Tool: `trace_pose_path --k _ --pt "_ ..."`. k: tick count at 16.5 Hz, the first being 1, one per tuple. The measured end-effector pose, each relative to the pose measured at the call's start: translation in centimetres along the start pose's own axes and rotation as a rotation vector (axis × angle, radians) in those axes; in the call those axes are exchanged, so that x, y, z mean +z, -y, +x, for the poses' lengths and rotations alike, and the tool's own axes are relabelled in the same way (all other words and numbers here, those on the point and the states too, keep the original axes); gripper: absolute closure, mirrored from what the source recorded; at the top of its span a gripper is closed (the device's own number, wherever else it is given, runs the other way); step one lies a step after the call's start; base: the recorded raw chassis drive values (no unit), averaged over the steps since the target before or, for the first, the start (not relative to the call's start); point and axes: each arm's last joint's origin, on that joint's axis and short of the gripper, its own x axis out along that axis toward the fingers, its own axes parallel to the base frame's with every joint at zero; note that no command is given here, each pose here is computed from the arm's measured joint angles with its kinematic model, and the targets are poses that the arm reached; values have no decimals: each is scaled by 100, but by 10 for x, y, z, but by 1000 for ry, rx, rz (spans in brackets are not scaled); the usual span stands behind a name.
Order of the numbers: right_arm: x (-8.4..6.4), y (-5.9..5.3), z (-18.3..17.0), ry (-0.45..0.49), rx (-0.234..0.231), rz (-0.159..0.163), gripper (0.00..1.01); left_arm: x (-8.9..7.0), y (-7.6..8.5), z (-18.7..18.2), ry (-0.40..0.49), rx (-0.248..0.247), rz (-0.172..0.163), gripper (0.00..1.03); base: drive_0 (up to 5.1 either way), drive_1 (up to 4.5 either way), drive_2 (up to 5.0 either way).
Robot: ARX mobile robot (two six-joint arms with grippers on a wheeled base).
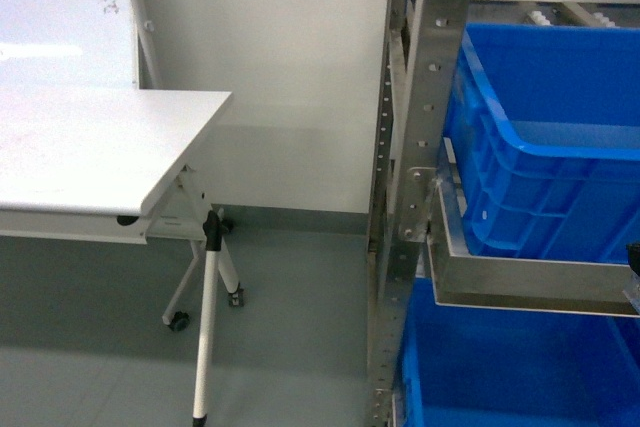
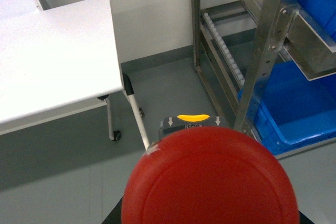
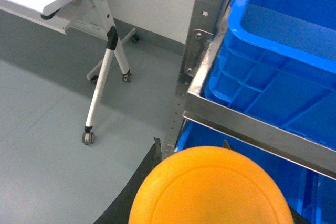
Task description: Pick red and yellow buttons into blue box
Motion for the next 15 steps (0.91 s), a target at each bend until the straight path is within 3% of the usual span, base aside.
trace_pose_path --k 15 --pt "0 0 0 -1 0 0 74 0 0 0 -4 0 -1 79 498 -238 -238"
